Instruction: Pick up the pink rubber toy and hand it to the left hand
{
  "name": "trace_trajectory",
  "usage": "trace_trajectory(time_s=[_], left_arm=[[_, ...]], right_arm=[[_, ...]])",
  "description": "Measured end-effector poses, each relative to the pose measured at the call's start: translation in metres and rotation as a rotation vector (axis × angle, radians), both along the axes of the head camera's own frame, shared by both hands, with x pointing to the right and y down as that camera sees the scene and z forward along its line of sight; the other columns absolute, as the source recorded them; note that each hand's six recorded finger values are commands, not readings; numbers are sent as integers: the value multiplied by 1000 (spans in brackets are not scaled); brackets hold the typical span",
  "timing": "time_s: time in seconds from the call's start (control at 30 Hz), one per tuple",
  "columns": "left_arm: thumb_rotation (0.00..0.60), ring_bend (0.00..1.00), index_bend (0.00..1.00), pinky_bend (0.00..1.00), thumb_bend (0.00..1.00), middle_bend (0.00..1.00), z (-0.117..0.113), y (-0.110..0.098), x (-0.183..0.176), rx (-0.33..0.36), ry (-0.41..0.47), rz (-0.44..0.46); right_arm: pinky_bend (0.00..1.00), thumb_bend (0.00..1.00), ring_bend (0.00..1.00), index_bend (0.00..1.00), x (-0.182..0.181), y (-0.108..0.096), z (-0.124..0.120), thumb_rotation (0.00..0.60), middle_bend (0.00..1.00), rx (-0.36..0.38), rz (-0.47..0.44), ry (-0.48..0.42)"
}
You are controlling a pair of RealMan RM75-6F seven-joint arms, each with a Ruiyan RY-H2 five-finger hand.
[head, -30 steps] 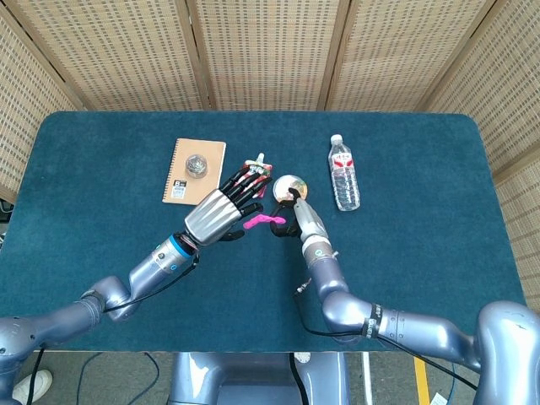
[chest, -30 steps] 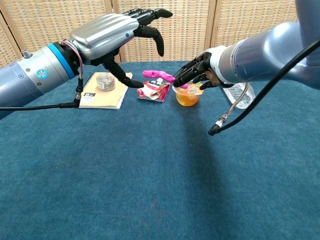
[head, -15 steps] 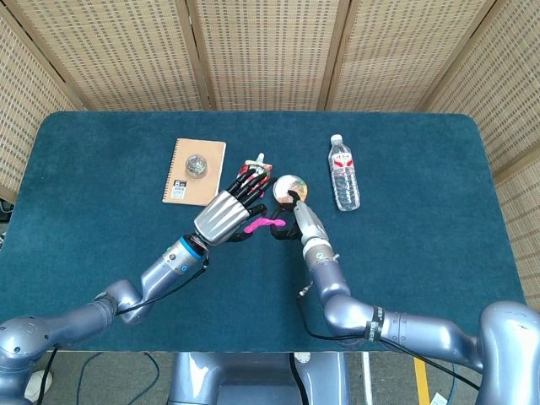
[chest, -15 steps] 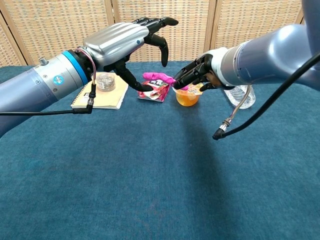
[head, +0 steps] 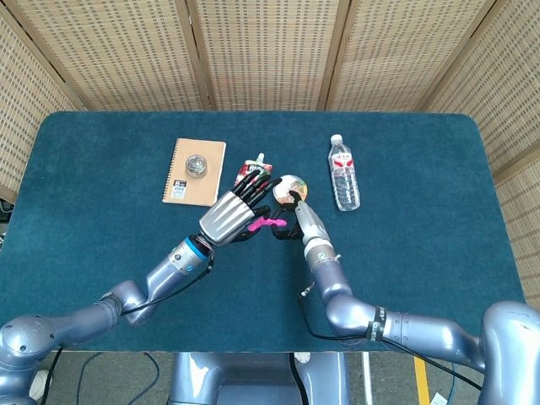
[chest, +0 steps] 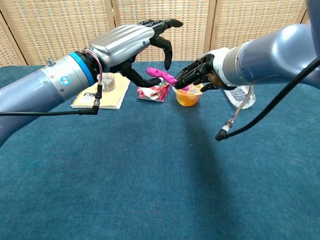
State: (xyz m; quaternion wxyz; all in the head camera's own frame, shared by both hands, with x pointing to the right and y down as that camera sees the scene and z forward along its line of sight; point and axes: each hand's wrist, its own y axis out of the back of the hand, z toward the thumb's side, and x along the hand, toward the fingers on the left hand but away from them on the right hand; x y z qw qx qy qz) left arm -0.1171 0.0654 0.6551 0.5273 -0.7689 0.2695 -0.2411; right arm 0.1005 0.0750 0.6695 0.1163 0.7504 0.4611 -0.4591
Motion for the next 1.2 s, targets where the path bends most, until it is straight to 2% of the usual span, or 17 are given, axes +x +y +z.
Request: trace_trajectory(time_s=[0.43,0.6,0.83,1.2], left_arm=[[600,0,539,0,366,0,2,-1,3,1,-14,-13],[600,0,542,0,416,0,2,-2,3,5,-20,-14],[600,0,559,0,416,0,4,-4,4,12,-34,-20],[600,0,702,0,503,0,7,-5,5,14,-47,-29]], right_arm=[[0,643,0,663,6,-1,-1,600,40,-1,7,-2],[0,647,0,664,8,-1,-1,600,40,0,8,-3],[0,649,0,665,10,-2,-1,600,41,1,12,-3],[0,651,0,667,15,-3,0,600,43,-4,17,-4]])
